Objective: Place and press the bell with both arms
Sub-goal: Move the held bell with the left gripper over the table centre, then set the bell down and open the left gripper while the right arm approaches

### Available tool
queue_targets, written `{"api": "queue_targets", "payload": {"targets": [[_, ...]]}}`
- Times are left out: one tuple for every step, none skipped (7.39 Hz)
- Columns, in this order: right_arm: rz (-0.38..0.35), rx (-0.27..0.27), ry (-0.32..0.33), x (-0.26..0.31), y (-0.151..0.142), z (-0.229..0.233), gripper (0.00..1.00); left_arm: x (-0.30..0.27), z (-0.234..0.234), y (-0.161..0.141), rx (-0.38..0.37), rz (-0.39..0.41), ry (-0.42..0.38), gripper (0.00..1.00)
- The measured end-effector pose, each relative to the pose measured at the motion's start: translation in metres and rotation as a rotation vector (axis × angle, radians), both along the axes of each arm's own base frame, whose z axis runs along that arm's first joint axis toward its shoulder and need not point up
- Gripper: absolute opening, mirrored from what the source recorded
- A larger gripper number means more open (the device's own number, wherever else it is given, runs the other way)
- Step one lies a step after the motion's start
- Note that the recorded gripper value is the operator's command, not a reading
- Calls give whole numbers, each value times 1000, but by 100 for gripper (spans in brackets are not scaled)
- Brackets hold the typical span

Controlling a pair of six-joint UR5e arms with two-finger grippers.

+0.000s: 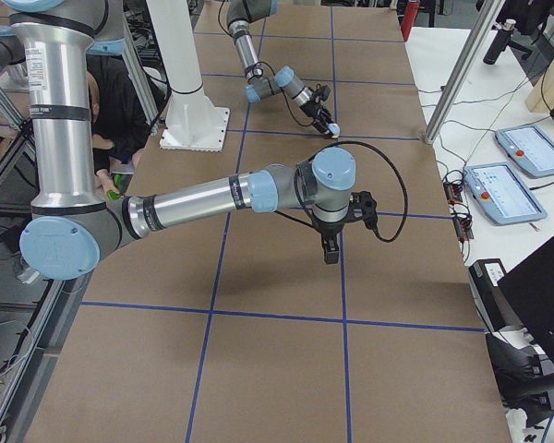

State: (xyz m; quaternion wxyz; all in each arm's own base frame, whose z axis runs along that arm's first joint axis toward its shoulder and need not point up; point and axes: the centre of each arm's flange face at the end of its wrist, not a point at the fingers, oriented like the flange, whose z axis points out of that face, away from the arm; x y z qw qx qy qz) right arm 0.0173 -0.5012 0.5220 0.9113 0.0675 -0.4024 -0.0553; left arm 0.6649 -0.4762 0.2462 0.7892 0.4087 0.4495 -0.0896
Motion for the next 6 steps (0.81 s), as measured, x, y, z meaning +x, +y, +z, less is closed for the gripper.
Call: {"api": "queue_targets", "payload": {"targets": [[-1, 2, -1, -3, -2, -3, 95, 2, -6, 2, 3, 6, 5, 100], [4, -2, -4, -6, -6, -8, 90, 4, -11, 4, 5, 12, 11, 100], [10, -8, -10, -10, -9, -12, 79, 5, -14, 5, 7, 14, 15, 100], [10, -9, -18, -15, -13, -19, 60, 5, -16, 5, 9, 14, 17, 100], [11, -12, -26, -25, -19, -29, 42, 4, -19, 5, 13, 16, 20, 100], [12, -22, -35, -42, -27, -43, 32, -1, -27, 1, 32, 18, 15, 100]]}}
